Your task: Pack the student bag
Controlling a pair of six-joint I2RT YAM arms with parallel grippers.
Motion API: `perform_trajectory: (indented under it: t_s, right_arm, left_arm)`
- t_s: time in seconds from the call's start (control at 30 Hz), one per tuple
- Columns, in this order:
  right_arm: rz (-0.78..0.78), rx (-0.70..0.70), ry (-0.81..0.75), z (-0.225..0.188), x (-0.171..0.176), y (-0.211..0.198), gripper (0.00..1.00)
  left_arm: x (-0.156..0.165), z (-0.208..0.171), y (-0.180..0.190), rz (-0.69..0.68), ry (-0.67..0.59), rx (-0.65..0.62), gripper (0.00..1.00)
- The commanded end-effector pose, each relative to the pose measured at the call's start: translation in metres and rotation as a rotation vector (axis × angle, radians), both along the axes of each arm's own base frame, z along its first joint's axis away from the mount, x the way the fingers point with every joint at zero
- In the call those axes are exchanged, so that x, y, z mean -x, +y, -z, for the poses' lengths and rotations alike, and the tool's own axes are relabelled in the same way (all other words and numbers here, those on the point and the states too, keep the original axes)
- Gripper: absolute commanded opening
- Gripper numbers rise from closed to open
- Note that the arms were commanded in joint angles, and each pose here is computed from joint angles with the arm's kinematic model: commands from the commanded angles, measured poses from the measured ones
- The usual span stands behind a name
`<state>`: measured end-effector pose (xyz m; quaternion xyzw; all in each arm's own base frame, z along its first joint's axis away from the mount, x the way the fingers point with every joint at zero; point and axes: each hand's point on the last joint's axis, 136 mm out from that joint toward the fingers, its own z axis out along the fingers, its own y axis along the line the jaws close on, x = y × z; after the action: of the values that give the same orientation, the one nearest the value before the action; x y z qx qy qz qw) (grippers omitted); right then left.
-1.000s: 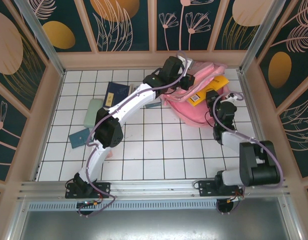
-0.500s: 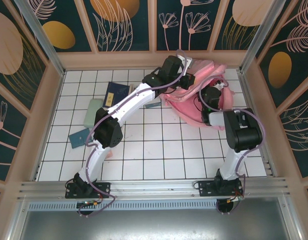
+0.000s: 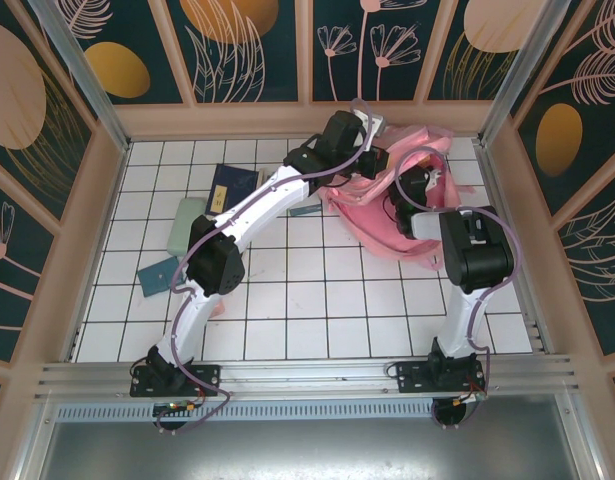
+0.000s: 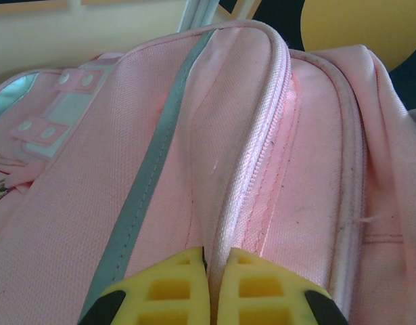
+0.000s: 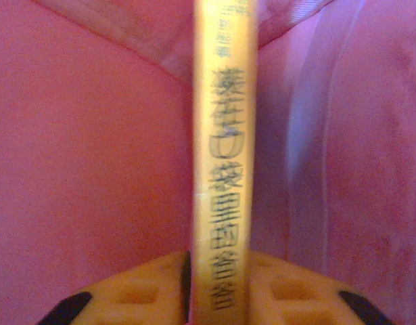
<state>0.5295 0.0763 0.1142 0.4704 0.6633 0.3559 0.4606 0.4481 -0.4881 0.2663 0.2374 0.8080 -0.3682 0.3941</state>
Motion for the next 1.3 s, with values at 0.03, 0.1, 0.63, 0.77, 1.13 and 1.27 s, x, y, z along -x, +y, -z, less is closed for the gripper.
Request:
perform_trajectory:
  t_s: [0.03, 0.1, 0.63, 0.77, 1.13, 1.27]
  right_arm:
    - [0.007, -0.038, 0.061, -0.001, 0.007, -0.01, 0.47]
    - [0.003, -0.032, 0.077, -0.005, 0.014, -0.011, 0.6]
    - [-0.187, 0.258, 0.203, -0.047, 0.118, -0.023, 0.84]
    - [-0.159, 0.323, 0.266, -0.048, 0.161, -0.047, 0.82]
    - [-0.166, 0.517, 0.204, -0.109, 0.192, -0.069, 0.77]
    - [-0.206, 0.577, 0.162, -0.127, 0.165, -0.064, 0.78]
  left_arm:
    - [0.007, -0.093, 0.005, 0.005, -0.162, 0.148, 0.0]
    - [0.005, -0.089, 0.006, 0.002, -0.162, 0.14, 0.0]
    - [-0.003, -0.046, 0.011, -0.029, -0.118, 0.052, 0.0]
    - [-0.003, -0.035, 0.016, -0.042, -0.107, 0.02, 0.0]
    - [0.016, 0.038, 0.044, -0.067, -0.008, -0.141, 0.0]
    - [0.023, 0.053, 0.053, -0.064, 0.004, -0.177, 0.0]
